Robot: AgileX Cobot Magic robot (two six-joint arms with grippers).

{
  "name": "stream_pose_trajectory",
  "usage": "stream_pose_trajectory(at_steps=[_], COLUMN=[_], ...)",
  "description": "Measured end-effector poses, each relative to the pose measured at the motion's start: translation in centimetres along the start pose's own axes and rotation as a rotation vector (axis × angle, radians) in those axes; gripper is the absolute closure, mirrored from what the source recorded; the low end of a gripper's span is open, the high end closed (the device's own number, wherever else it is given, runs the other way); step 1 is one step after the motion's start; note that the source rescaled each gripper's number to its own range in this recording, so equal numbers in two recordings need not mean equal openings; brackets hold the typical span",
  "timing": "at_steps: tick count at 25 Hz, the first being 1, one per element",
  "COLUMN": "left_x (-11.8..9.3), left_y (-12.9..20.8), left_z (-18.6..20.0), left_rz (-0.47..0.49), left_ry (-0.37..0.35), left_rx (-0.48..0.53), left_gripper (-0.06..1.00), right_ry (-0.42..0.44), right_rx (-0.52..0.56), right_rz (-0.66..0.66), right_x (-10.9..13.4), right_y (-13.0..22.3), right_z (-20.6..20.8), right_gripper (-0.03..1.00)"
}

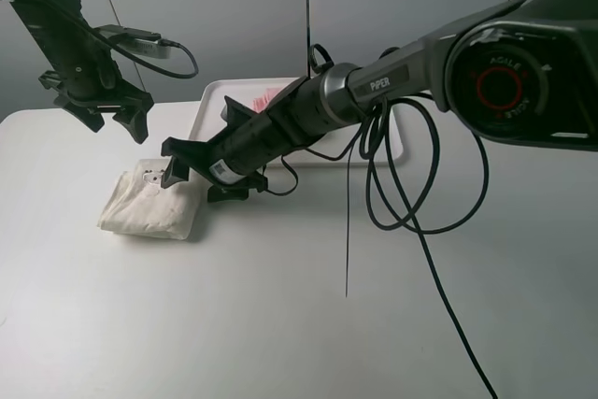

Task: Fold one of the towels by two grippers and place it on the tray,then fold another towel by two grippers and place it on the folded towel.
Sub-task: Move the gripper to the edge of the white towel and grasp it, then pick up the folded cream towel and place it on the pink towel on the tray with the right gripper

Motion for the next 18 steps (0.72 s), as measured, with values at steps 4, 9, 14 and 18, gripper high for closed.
stream_pose_trajectory(at_steps=[4,9,14,18], left_x=[0.0,0.0,0.0,0.0], left_y=[0.0,0.0,0.0,0.0], left_z=[0.0,0.0,0.0,0.0], left_rz=[0.000,0.000,0.000,0.000], left_ry=[0.000,0.000,0.000,0.000], left_rx=[-0.002,-0.002,-0.002,0.000], left_gripper=[0.02,0.02,0.02,0.02], right_ry=[0.003,0.012,0.013,0.016], right_rx=[-0.008,-0.002,-0.002,0.008], right_rz=[-0.006,-0.021,0.003,0.042], right_x=[0.1,-0.6,-0.7,-0.6], right_y=[0.3,0.7,0.7,0.8], right_z=[-0.5,-1.1,-1.2,-1.1], right_gripper=[0.27,0.60,0.88,0.88])
Point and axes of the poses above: a point on each arm's last joint axis where the gripper is mounted, z pointing back along that axis away from the gripper, x along the wrist's bending axis when the last joint is at zero, y = z × x, the point moved 8 cm from there along -z, pointing out along that axis toward the gripper, and after that the axes turned 4 degrees about z, right-handed, at the moved point
